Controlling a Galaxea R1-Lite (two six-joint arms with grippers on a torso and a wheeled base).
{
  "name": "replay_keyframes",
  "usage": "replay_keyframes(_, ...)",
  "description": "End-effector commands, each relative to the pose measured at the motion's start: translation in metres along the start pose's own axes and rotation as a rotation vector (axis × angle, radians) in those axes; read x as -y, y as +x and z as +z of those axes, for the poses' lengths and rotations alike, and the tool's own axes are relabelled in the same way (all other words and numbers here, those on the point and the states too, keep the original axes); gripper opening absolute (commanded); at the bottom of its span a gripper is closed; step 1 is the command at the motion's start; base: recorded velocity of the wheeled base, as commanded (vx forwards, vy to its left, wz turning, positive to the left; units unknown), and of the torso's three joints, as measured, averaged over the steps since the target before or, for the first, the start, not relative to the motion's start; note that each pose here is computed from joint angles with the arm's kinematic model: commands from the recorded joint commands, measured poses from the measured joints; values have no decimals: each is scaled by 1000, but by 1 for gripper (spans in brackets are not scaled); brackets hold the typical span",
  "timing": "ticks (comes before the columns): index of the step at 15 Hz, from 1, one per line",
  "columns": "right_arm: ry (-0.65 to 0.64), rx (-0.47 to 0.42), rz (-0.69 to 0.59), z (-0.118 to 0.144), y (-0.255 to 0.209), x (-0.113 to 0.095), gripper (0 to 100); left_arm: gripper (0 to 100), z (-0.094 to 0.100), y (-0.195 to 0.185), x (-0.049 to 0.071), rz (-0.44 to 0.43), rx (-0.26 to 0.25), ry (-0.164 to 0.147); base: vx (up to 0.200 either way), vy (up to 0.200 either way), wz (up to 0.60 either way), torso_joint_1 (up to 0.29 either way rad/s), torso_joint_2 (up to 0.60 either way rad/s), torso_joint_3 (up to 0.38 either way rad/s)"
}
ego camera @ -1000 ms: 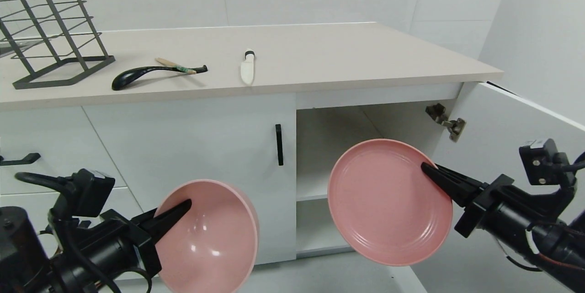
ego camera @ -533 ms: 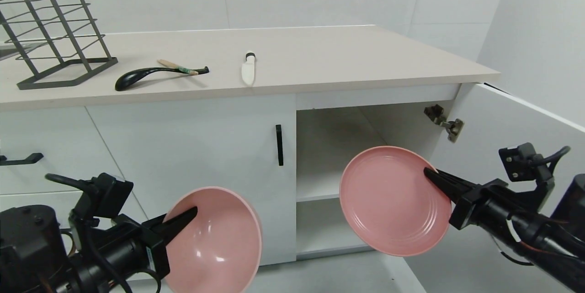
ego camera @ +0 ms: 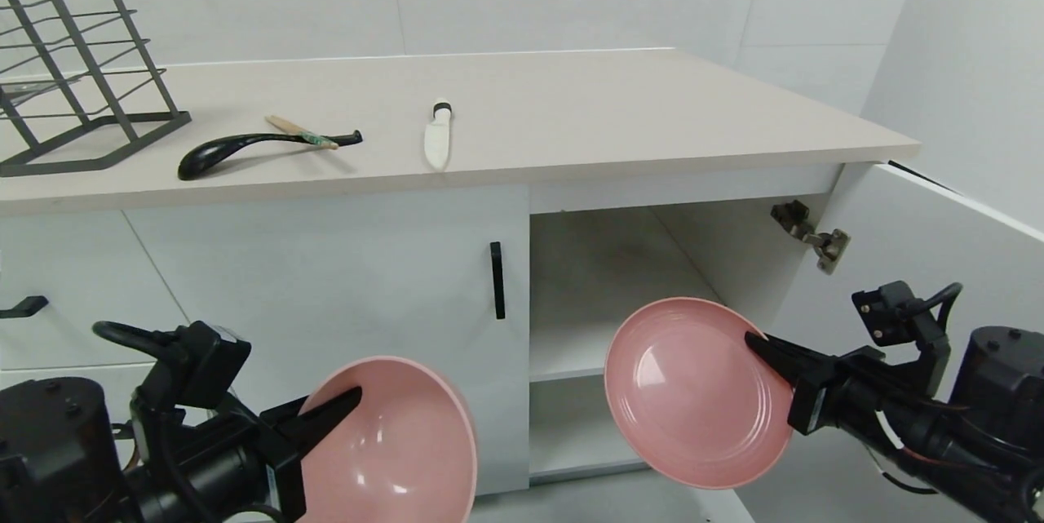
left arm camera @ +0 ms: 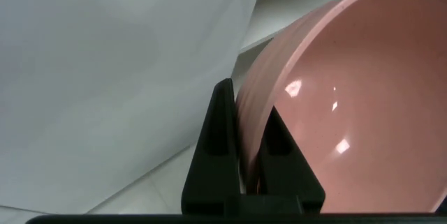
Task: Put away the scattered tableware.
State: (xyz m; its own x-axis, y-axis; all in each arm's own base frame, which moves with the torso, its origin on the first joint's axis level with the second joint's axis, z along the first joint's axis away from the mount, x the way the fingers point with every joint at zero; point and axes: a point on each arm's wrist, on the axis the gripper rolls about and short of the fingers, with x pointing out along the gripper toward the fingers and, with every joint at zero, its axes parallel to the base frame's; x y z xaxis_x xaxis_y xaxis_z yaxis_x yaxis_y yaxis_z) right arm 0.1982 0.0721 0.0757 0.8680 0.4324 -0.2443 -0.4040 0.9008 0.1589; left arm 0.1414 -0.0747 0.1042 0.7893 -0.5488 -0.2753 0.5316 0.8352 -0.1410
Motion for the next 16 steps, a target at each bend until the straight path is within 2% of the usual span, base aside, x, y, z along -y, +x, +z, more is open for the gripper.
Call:
replay_keyframes(1,6,-22,-6,-4,3,2,0,0,0,-4,0,3,-8,27,200,0,0,2,2,-2)
replay_keyframes(3,14,-19,-5,-4,6,2,0,0,0,-14,2,3,-10,53,200,0,0,-5,5,7)
replay_keyframes(4,14,-4,-3,-1,11,2,0,0,1,-16,2,1,-2,60,0,0,0,0,0,0)
replay_keyframes(7,14,-23,-7,-5,17,3,0,0,1,-16,2,1,-8,62,0,0,0,0,0,0)
replay_keyframes(10,103,-23,-15,-6,20,4,0,0,0,-15,2,2,-11,62,0,0,0,0,0,0)
replay_keyframes(16,101,-80,-35,-19,35,10,0,0,1,-15,2,1,-4,63,0,0,0,0,0,0)
